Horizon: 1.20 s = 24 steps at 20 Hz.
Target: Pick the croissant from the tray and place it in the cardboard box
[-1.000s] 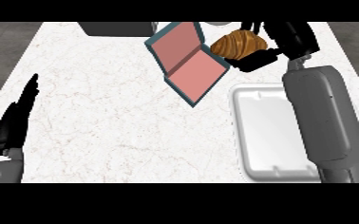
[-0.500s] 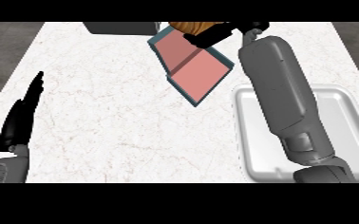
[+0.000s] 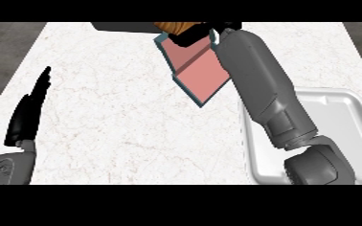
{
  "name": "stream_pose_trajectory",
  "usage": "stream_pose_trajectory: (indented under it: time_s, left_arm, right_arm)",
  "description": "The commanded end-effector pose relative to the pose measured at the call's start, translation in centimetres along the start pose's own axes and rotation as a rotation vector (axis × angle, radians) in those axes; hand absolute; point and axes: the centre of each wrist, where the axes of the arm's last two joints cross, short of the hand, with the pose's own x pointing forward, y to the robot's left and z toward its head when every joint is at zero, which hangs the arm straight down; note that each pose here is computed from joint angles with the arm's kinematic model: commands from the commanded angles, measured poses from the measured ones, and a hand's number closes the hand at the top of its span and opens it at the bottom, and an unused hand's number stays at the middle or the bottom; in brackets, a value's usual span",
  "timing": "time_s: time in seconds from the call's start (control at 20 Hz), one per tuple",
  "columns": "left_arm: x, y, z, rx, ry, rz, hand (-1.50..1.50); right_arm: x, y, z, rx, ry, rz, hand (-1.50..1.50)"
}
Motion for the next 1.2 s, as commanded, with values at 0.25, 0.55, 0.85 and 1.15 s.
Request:
stream_pose_trajectory:
  time_s: [0.25,0.55,0.85,1.15]
  left_arm:
    - [0.8,-1.5,-0.1,-0.021,-0.026,-0.008,0.0]
    - [0.8,0.3,-0.9,-0.003,-0.024,-0.004,0.0]
    - [0.5,-0.3,0.3,-0.009,-0.039,-0.006,0.0]
    - [0.5,-0.6,-0.2,-0.015,-0.007,0.005,0.0]
  right_arm:
    - [-1.3,2.7,0.2,0.035,0.212,-0.089,-1.5]
    - [-2.2,3.2,0.5,0.005,0.159,-0.165,-1.5]
    - [-3.6,2.1,0.6,-0.152,0.054,-0.256,-1.5]
    - [-3.9,-1.4,-0.3,-0.3,0.053,-0.444,-1.5]
